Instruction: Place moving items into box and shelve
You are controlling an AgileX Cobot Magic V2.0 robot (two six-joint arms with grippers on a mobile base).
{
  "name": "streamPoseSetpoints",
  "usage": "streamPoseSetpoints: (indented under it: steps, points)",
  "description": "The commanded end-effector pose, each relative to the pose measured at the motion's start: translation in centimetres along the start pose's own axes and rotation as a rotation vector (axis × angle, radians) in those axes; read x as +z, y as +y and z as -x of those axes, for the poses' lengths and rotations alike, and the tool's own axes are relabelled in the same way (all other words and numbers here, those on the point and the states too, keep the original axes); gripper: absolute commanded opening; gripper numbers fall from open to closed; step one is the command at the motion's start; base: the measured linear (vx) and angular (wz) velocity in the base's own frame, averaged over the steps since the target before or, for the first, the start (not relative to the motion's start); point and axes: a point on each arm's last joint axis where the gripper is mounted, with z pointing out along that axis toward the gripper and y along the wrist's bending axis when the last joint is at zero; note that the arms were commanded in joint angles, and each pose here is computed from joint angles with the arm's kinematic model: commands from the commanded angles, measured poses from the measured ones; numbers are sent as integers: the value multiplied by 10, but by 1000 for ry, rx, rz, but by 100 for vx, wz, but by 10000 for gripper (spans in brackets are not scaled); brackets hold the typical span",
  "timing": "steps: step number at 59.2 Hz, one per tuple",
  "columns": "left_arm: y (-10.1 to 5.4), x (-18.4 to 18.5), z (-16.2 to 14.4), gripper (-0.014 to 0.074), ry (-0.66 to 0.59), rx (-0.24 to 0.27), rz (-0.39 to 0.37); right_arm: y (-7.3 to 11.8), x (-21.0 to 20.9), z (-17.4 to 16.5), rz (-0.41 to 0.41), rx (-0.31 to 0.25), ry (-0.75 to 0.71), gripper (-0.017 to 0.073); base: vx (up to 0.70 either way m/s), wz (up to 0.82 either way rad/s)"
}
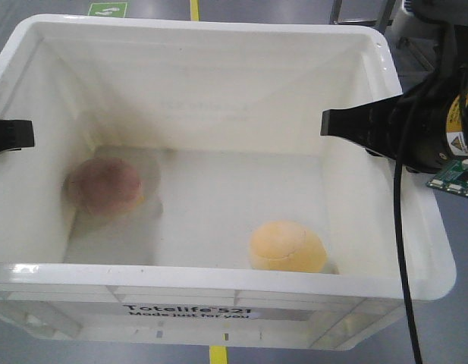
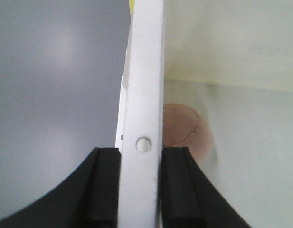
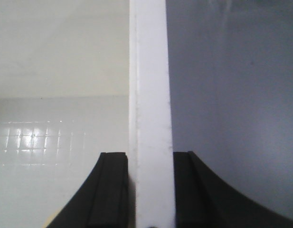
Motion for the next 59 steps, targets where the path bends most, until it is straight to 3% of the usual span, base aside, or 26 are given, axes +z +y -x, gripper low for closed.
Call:
streamPoseSetpoints:
  steps: [1, 59]
  points:
    - [4, -17, 19, 108, -175, 24, -3, -13, -17, 19, -38, -20, -156, -11, 35, -6]
    - [4, -17, 19, 108, -175, 24, -3, -13, -17, 19, -38, -20, -156, -11, 36, -6]
